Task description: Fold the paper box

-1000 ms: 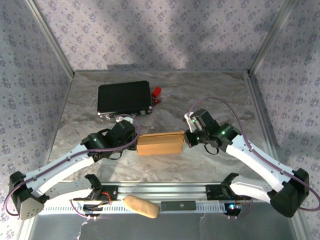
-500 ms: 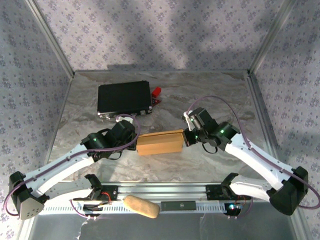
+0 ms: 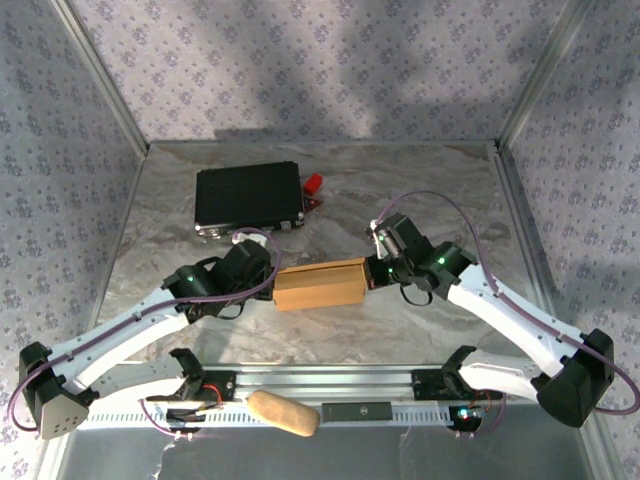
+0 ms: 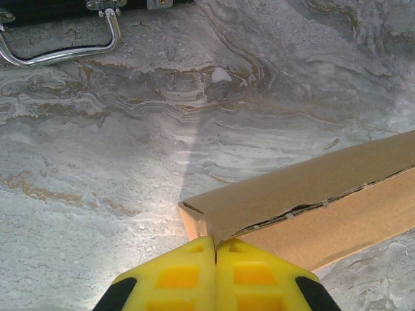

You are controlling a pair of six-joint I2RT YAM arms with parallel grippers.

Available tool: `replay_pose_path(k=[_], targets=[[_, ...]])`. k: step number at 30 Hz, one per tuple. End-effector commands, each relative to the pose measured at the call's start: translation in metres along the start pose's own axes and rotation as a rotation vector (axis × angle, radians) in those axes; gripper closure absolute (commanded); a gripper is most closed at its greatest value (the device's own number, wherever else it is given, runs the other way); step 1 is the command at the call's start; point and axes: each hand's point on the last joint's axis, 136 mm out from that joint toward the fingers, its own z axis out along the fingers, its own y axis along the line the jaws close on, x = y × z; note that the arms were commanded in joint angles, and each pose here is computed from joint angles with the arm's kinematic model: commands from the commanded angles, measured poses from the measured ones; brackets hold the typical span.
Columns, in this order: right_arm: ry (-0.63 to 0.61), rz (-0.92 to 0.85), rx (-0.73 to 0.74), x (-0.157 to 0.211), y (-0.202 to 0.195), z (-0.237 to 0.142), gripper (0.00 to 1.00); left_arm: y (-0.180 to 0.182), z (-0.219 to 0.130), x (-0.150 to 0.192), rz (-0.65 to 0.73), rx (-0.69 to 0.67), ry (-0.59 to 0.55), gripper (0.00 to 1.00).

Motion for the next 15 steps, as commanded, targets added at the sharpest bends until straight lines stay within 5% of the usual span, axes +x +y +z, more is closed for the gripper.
replay_pose_path(k=[1,15], targets=[[-0.041,0.044,-0.045,-0.011,0.013,-0.003,1.0,-0.002,-0.001,0.003,0.012,-0.001,0.018,1.0],[-0.074,-0.022,0.054,0.008,0.001,0.012,1.0,-0.008,0.003,0.001,-0.01,0.045,-0.038,1.0]])
